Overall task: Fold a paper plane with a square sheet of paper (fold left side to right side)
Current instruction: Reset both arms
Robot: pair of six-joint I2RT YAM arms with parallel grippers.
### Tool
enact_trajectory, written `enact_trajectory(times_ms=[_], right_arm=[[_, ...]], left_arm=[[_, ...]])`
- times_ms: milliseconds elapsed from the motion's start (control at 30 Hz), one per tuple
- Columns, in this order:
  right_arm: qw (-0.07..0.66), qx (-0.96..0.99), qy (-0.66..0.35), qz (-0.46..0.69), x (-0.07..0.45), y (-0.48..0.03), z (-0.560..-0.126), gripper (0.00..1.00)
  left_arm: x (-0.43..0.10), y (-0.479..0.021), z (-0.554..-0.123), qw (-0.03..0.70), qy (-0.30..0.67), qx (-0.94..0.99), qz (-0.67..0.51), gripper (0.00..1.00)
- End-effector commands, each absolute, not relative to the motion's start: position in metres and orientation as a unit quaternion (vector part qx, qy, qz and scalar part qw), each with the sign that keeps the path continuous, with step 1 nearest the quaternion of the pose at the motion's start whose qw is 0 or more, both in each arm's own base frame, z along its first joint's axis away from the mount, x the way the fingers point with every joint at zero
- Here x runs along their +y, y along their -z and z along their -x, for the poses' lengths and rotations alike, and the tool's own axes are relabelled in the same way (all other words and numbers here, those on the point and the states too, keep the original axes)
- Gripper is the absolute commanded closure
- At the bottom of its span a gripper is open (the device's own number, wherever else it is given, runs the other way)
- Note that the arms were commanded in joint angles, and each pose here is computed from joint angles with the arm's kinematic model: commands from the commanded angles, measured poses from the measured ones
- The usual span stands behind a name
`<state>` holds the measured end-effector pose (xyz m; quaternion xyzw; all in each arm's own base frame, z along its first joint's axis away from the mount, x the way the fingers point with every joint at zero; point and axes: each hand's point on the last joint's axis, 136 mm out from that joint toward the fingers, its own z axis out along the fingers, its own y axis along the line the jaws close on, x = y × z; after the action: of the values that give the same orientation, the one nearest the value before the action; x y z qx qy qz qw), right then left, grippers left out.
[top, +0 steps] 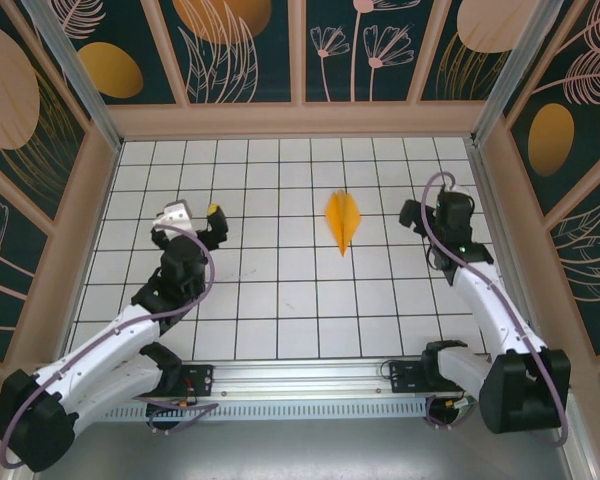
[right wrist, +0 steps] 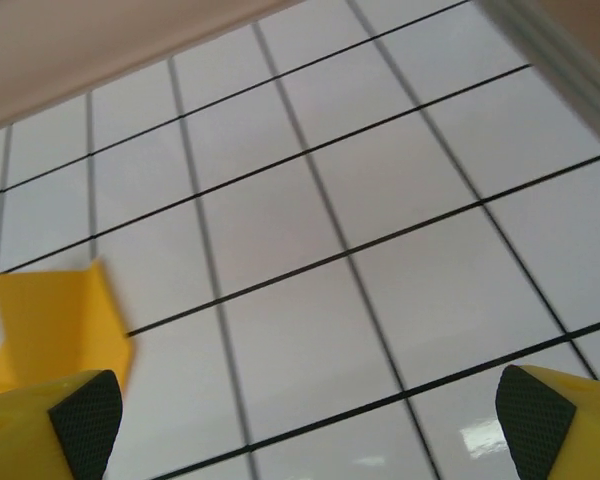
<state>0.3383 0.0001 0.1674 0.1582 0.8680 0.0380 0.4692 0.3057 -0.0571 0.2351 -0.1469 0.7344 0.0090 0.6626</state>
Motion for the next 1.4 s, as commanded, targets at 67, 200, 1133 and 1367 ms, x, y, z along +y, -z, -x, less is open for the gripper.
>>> enact_trajectory(times_ms=[67,200,1133,1367], right_arm=[[0.571,0.805,-0.002,-0.163,-0.032,-0.165,-0.346,0.01],[0.593,0.791,0.013,-0.152,-0.038,-0.145,-0.349,0.01],[0.654,0.754,-0.029,-0.056,-0.013,-0.121,-0.376,0.01],[0.654,0.754,-0.027,-0.055,-0.012,-0.121,-0.376,0.01]], left_arm=[[-0.007,-0.236,-0.297,0.688,-0.13,0.691,0.18,0.02],[0.008,-0.204,-0.303,0.669,-0.153,0.707,0.172,0.01],[0.028,-0.143,-0.361,0.689,-0.077,0.712,0.113,0.01],[0.039,-0.14,-0.366,0.682,-0.067,0.716,0.132,0.02]])
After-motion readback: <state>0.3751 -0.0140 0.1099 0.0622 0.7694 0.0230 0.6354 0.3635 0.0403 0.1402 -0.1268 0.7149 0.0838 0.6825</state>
